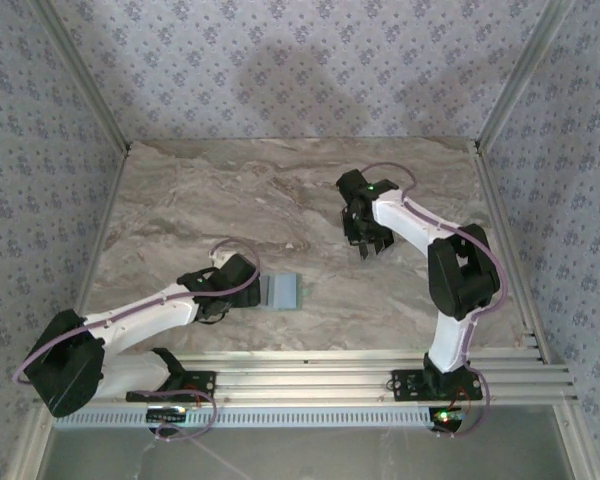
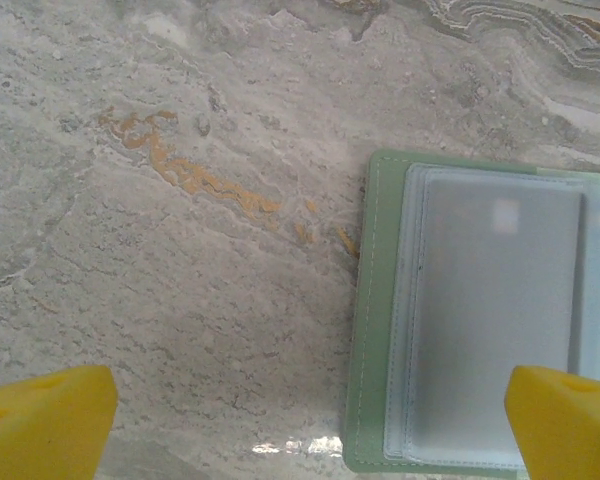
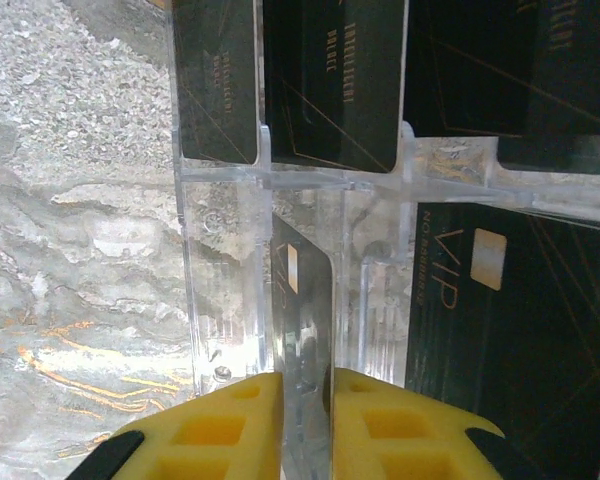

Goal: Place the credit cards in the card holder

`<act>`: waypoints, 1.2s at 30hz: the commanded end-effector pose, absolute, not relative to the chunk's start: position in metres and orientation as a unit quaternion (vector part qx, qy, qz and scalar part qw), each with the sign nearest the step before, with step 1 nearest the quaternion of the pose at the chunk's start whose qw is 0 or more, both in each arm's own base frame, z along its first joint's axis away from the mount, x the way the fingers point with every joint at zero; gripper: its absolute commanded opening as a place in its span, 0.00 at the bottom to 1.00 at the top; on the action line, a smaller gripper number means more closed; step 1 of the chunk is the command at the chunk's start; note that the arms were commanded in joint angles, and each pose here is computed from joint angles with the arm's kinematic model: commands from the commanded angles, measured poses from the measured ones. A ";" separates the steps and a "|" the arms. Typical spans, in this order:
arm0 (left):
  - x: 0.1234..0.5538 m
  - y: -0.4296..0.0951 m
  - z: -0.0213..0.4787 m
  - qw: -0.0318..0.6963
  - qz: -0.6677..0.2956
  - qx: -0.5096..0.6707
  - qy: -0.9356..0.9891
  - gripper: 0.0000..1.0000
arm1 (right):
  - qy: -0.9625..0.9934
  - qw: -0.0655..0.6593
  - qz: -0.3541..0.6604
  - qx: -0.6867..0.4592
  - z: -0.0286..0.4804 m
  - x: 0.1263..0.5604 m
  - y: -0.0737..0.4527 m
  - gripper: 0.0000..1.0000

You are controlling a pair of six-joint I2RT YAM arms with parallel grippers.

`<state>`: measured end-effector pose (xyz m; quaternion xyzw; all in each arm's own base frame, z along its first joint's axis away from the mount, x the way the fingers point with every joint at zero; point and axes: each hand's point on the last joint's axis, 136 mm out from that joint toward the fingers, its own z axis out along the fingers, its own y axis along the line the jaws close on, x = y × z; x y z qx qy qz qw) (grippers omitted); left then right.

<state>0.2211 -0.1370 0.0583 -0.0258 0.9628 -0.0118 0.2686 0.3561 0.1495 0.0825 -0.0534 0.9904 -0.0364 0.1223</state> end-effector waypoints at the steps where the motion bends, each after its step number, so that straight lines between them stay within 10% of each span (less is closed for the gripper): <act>1: 0.226 -0.142 0.063 0.272 -0.020 -0.024 0.962 1.00 | 0.990 0.130 -0.025 -0.040 0.093 0.354 0.146 0.20; 36: 0.227 -0.139 0.068 0.274 -0.008 -0.024 0.961 1.00 | 0.981 0.182 0.068 -0.017 0.145 0.354 0.157 0.00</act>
